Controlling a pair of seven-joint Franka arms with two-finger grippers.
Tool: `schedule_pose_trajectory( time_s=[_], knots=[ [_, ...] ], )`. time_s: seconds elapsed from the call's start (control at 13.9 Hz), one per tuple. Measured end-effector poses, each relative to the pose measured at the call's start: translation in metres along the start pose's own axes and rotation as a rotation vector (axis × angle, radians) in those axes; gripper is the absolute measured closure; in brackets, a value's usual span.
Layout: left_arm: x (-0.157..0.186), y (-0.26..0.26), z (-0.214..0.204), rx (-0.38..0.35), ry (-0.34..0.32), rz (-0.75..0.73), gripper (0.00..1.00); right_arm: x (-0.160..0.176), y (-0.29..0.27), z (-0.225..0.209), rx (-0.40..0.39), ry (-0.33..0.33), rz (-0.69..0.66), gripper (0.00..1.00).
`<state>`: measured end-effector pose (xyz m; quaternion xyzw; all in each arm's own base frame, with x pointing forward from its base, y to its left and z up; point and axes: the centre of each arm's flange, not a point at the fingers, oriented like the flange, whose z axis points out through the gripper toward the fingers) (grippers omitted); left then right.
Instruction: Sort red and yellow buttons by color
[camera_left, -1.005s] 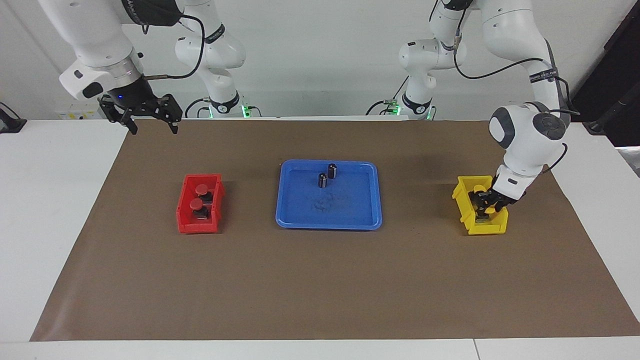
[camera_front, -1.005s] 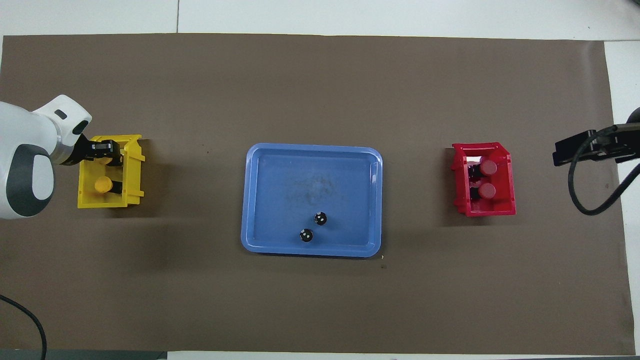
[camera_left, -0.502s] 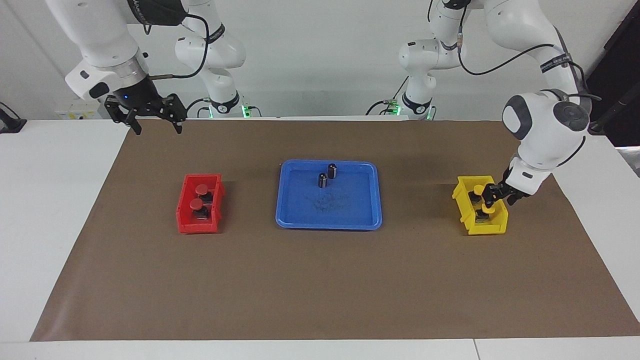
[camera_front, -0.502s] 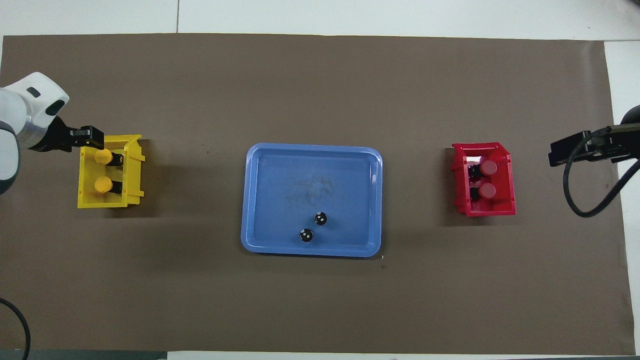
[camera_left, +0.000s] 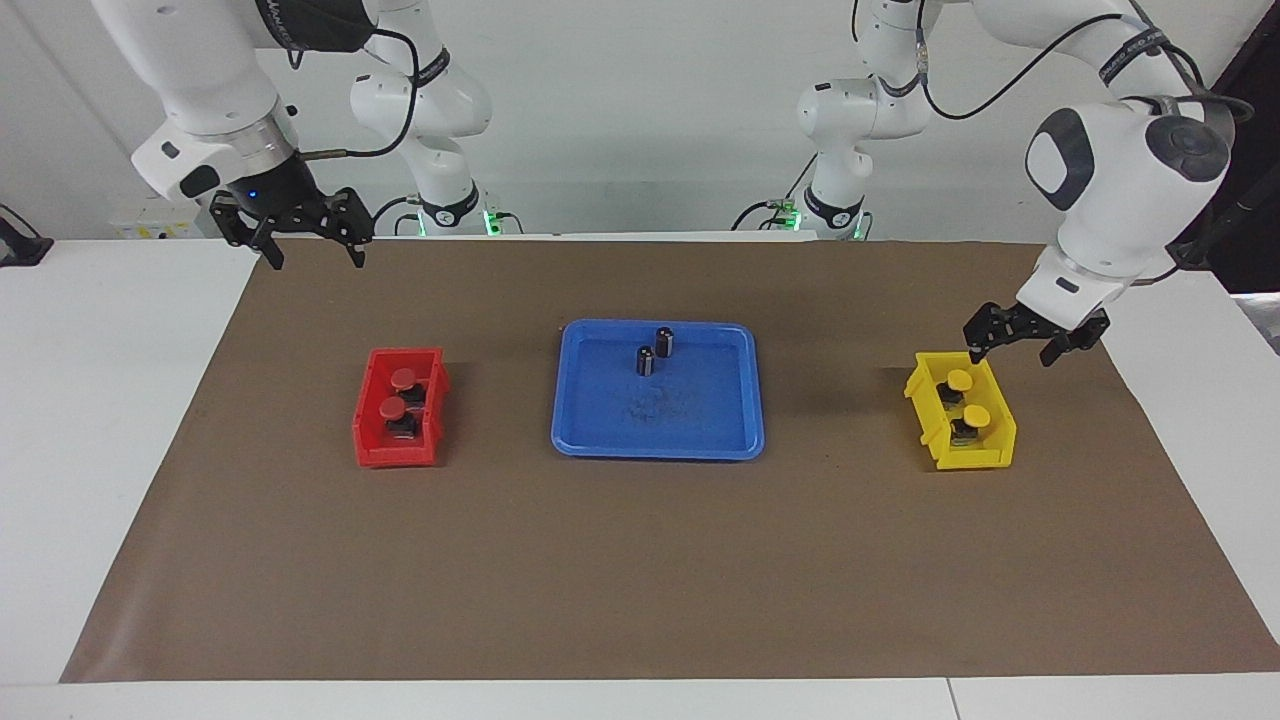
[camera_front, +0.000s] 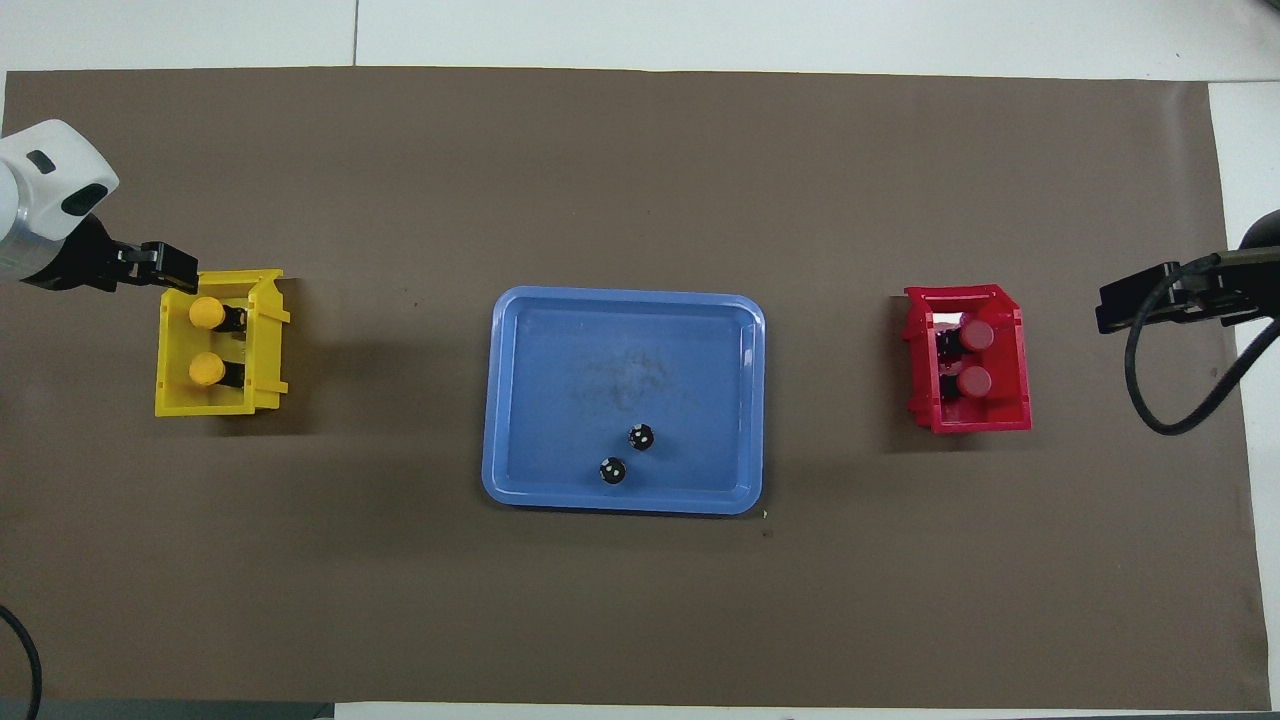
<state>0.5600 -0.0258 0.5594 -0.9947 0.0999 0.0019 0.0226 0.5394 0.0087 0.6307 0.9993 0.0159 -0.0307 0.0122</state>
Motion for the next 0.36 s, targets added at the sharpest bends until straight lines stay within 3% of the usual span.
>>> schedule_pose_trajectory(
  time_s=[0.36],
  knots=[
    [-0.037, 0.011, -0.061, -0.03, -0.038, 0.007, 0.0, 0.0, 0.0, 0.0, 0.0, 0.0, 0.001, 0.0]
  ],
)
